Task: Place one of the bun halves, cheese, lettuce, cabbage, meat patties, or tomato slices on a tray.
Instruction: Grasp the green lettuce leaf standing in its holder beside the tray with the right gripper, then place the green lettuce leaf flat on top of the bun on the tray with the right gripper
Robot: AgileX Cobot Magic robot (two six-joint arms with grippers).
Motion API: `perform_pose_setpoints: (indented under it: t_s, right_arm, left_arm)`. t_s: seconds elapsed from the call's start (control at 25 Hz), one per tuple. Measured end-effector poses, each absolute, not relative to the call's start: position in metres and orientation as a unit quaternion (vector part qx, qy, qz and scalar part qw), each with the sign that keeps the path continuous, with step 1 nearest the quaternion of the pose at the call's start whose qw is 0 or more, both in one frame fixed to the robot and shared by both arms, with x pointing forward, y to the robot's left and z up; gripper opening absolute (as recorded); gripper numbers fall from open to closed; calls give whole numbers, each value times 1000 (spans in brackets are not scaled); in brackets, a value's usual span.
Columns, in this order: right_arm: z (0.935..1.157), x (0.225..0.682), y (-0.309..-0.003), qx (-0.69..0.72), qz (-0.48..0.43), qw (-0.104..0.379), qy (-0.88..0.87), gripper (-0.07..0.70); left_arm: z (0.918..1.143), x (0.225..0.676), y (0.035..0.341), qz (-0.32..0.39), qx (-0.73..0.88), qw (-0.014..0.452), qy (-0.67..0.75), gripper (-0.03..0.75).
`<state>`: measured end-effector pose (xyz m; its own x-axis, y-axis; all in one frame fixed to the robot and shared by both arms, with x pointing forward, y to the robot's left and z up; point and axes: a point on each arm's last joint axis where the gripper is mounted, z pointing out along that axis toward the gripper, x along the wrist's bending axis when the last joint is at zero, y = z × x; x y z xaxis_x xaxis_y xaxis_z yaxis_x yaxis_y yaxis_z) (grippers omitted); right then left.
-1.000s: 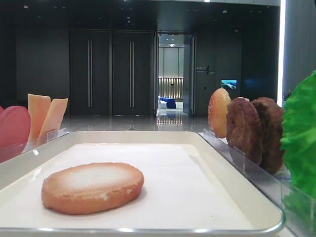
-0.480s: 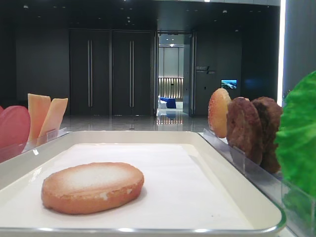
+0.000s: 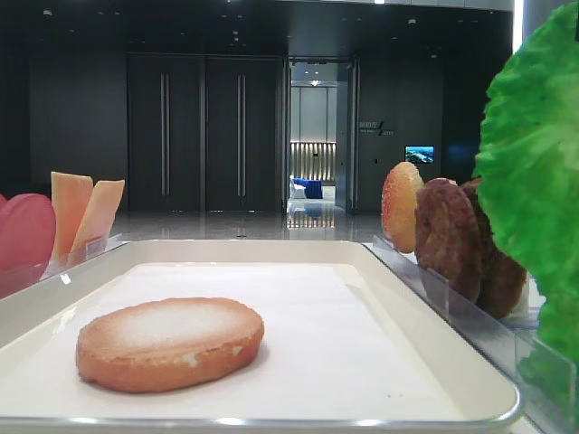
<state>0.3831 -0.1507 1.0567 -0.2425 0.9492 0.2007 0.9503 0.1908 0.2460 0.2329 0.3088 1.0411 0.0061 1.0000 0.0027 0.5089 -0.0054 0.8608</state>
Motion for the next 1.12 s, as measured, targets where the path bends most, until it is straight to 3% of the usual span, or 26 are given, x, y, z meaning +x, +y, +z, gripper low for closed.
perform_pose_setpoints:
  t_s: [1.12]
  right_arm:
    - [1092, 384, -146, -609, -173, 2, -774, 15]
  left_arm:
    - [1041, 233, 309, 350, 617, 351, 612, 158]
